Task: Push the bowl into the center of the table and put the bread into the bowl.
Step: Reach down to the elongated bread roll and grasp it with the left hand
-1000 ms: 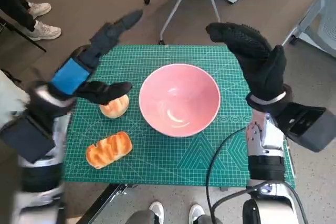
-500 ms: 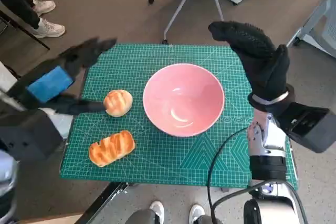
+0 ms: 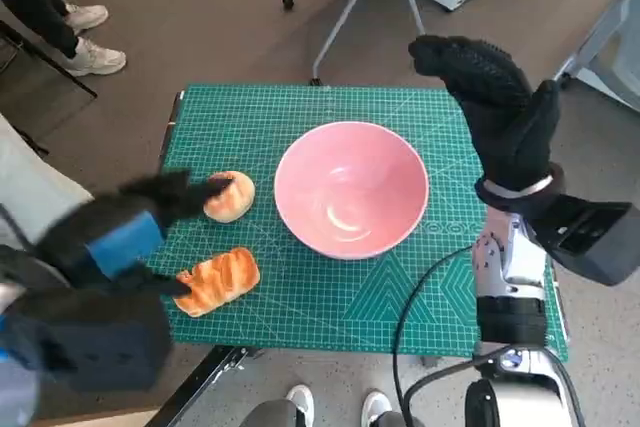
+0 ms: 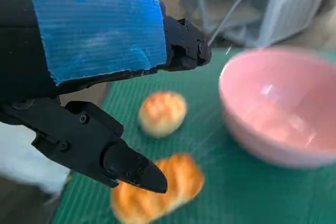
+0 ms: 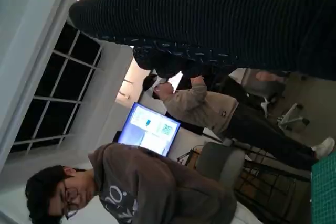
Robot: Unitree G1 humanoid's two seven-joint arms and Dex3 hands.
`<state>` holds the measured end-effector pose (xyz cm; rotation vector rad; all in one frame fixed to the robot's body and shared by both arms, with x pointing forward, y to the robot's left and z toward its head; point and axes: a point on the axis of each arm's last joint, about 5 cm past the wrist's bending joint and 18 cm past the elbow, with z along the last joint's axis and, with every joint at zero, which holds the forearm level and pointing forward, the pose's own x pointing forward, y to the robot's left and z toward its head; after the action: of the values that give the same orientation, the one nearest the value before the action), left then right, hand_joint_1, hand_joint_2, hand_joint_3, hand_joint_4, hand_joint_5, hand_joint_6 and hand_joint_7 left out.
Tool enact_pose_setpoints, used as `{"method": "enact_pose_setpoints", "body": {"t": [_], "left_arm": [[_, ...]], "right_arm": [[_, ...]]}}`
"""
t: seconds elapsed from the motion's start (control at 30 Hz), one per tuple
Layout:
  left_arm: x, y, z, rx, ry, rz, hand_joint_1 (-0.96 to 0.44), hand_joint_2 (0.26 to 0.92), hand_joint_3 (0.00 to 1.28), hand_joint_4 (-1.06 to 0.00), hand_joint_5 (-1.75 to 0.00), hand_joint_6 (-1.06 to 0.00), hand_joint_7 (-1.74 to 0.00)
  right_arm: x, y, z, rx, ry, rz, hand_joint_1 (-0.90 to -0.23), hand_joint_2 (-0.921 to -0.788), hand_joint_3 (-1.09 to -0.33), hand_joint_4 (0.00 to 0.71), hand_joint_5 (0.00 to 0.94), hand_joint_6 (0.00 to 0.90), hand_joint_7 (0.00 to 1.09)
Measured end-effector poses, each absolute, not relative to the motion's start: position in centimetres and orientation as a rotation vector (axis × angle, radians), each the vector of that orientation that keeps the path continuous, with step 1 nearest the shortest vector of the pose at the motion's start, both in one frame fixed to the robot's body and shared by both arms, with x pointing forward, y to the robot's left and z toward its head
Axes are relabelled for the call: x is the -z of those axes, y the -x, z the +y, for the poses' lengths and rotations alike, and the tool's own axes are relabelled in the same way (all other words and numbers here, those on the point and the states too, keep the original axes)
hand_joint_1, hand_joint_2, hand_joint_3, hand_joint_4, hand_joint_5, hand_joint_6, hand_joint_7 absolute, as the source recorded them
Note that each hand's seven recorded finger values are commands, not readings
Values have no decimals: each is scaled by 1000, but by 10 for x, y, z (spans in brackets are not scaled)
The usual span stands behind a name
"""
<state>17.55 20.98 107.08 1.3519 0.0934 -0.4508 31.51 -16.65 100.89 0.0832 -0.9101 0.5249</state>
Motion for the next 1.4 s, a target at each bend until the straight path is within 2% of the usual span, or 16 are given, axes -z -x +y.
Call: {"method": "enact_pose_setpoints", "body": {"t": [0.43, 1.07, 1.4], "left_arm": [[-1052, -176, 200, 484, -1415, 184, -404, 782, 8, -327, -16, -322, -16], [-1034, -174, 197, 441, -1451, 267, -467, 818, 7, -391, -13, -375, -18], [-1019, -181, 198, 418, -1424, 334, -451, 827, 5, -391, -5, -384, -14]], "right_arm": [[-1009, -316, -166, -526, -114, -911, -667, -921, -725, 155, 0, -1, 547], [-1009, -316, -166, -530, -116, -905, -659, -921, -728, 154, 0, -1, 533], [-1010, -316, -165, -531, -112, -909, -661, -921, -737, 157, 2, -1, 526]]}}
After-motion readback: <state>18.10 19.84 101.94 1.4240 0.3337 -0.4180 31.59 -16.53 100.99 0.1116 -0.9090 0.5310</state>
